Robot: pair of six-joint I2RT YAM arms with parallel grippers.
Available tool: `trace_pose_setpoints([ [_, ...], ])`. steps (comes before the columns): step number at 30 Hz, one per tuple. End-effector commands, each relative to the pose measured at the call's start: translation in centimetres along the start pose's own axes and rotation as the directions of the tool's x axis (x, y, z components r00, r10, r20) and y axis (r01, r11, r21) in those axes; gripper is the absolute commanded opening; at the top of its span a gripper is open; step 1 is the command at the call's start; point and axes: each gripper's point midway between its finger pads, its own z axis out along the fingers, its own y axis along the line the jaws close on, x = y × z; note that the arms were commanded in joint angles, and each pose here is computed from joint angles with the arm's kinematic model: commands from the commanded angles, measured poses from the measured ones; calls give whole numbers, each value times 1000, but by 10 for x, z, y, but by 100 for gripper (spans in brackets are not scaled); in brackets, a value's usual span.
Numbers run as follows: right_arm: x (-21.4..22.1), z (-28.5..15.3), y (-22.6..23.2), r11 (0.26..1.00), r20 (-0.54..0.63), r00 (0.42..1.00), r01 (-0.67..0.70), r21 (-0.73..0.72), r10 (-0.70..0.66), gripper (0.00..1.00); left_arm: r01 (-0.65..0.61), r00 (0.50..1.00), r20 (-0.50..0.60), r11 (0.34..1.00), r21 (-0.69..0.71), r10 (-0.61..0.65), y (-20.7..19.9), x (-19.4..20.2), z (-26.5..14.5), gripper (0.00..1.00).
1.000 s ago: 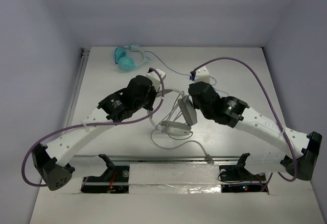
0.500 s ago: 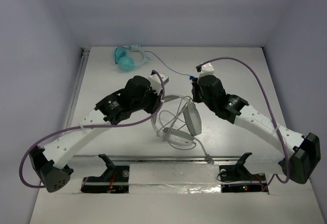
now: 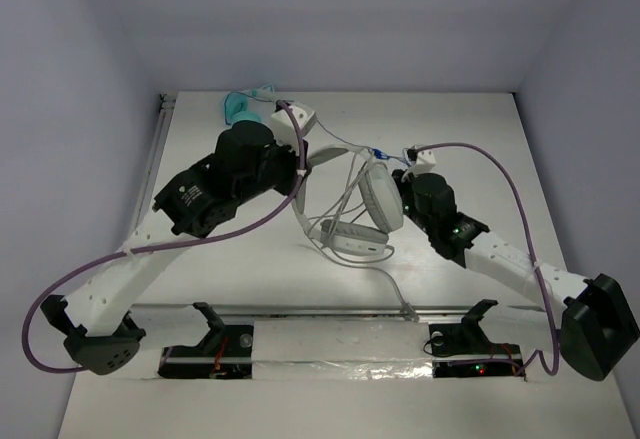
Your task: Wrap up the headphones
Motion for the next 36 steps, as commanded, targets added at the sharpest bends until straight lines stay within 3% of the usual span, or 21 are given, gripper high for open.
trace_pose_setpoints([
  [1,-27,-4,48,966,112,989,-68,-251,98,11,67,983,170,997,26,-70,-7,-61,-22,0],
  [2,-24,-3,50,960,108,987,-84,-266,116,24,71,981,179,997,27,-74,-8,-65,-23,0],
  [5,0,8,50,950,35,989,-125,-285,141,35,85,974,211,996,22,-88,-6,-80,-25,0],
  [8,24,8,54,922,-17,984,-172,-346,177,43,95,968,230,995,31,-99,-8,-90,-24,0],
  [10,26,1,70,871,-12,983,-169,-461,185,49,97,964,243,994,44,-105,-11,-97,-24,0],
  [13,37,4,79,839,-20,985,-159,-520,174,51,98,963,245,993,61,-111,-15,-103,-23,0],
  [18,38,25,83,828,12,984,-142,-542,177,59,99,962,245,991,91,-119,-21,-112,-24,0],
  [24,44,45,91,802,19,984,-132,-583,176,61,98,960,247,985,143,-131,-31,-127,-35,0],
  [28,58,53,109,748,-36,985,-153,-645,171,62,102,961,241,982,158,-138,-34,-128,-34,0],
  [31,73,64,107,763,-66,984,-170,-623,165,62,104,959,247,982,156,-141,-34,-131,-35,0],
  [36,86,59,112,749,-101,981,-193,-634,167,48,117,950,277,986,121,-147,-27,-140,-37,0],
])
